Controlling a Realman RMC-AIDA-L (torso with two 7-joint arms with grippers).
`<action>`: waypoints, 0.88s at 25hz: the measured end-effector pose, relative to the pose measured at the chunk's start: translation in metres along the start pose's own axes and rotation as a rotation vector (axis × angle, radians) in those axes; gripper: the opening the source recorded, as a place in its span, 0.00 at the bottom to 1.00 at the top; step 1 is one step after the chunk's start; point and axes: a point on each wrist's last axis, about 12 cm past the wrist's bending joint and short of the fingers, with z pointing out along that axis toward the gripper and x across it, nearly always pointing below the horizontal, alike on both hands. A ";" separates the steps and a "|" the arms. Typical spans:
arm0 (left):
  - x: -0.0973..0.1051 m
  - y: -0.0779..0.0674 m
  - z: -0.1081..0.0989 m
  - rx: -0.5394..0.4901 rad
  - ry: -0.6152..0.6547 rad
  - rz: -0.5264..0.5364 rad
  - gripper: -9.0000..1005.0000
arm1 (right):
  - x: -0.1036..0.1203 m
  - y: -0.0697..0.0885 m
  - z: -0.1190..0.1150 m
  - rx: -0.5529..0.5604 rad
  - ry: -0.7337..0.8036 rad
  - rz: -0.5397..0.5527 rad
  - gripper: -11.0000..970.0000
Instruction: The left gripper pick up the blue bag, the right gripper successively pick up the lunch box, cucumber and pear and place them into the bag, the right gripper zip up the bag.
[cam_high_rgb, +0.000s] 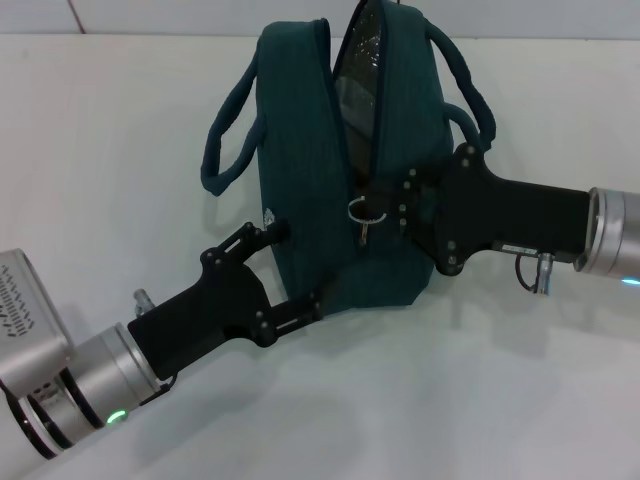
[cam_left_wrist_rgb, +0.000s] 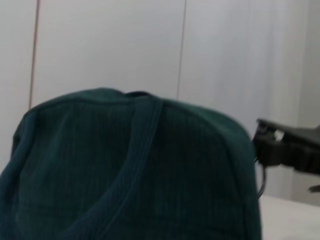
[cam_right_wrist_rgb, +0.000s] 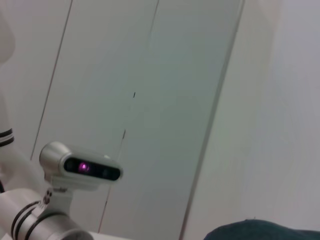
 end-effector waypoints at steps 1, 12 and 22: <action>0.000 0.001 0.000 -0.004 0.004 0.002 0.88 | 0.000 0.000 0.000 0.009 -0.006 0.003 0.02; -0.002 0.005 0.002 -0.018 -0.003 0.018 0.79 | 0.000 -0.001 -0.001 0.028 -0.010 0.008 0.02; -0.001 0.006 0.006 -0.007 0.022 0.112 0.53 | -0.003 -0.004 -0.002 0.064 -0.041 0.022 0.02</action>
